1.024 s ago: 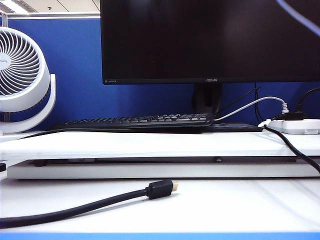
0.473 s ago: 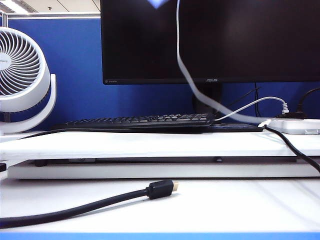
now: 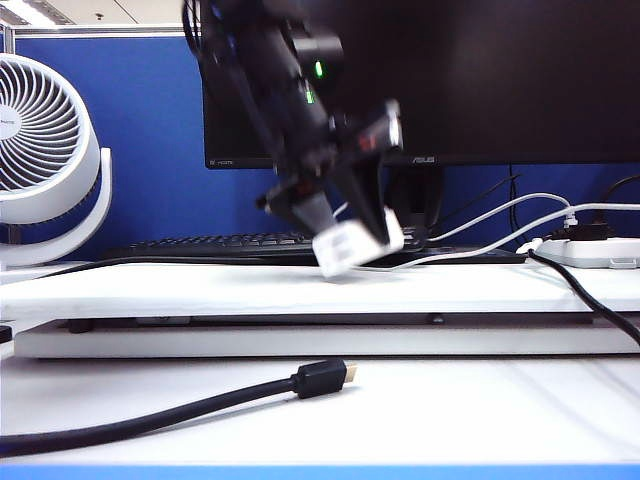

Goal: Pick up the Type-C charging cable and the charging base, insert one end of the Type-C charger into the corresponding slot on the base, and finally place the plugged-in charger back on the table.

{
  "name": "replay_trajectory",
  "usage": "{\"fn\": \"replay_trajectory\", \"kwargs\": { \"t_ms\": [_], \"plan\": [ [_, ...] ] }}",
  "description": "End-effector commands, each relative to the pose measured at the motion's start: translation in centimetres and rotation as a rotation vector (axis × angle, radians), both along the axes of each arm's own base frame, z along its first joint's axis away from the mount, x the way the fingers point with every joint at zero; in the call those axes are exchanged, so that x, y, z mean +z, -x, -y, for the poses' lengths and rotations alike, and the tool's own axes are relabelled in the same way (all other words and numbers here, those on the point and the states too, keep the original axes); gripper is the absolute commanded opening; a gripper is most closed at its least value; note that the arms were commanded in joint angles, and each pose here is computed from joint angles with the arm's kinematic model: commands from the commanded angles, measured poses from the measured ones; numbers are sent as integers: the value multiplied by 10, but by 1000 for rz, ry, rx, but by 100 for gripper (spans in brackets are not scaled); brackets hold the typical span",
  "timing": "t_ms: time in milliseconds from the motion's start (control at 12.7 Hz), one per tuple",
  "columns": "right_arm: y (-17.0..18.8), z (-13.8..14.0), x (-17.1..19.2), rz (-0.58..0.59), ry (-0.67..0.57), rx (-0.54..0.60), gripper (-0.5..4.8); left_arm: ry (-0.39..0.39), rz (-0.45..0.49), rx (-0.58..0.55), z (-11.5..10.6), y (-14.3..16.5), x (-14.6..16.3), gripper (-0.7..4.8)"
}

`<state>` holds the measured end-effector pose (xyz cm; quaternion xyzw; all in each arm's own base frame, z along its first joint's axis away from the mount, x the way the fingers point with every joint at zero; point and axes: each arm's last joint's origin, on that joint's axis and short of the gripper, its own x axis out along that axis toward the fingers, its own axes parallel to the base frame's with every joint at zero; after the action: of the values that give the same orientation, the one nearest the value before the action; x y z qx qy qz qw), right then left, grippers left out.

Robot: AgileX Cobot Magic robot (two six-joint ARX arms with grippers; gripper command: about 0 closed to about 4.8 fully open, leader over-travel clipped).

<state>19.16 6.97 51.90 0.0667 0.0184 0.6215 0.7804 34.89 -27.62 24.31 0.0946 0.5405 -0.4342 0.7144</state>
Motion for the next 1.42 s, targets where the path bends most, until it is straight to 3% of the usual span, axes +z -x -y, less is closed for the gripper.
{"fn": "replay_trajectory", "kwargs": {
  "t_ms": [79,158,315,552,630,709,945,1103,1261,1418],
  "plan": [
    [2,1,2,12,-4,-6,222,-34,95,2,16,4,0,258],
    [2,1,2,12,-6,-20,222,-44,112,31,14,5,6,479],
    [2,1,2,13,-7,-28,221,-33,148,46,9,11,25,479],
    [0,2,3,12,-20,-124,197,52,284,70,-11,34,89,479],
    [2,3,5,24,-27,-180,-3,109,394,97,-29,55,132,214],
    [6,5,7,46,-32,-211,-2,169,463,102,-42,70,160,11],
    [21,12,15,85,-67,-425,-2,369,718,108,-90,129,238,-6],
    [43,24,14,48,-50,-683,-2,472,834,122,-124,170,273,-6],
    [69,32,8,73,59,-792,-2,524,893,128,-149,202,290,-6],
    [88,37,2,48,113,-814,-2,532,937,113,-170,228,298,-6]
  ]
}}
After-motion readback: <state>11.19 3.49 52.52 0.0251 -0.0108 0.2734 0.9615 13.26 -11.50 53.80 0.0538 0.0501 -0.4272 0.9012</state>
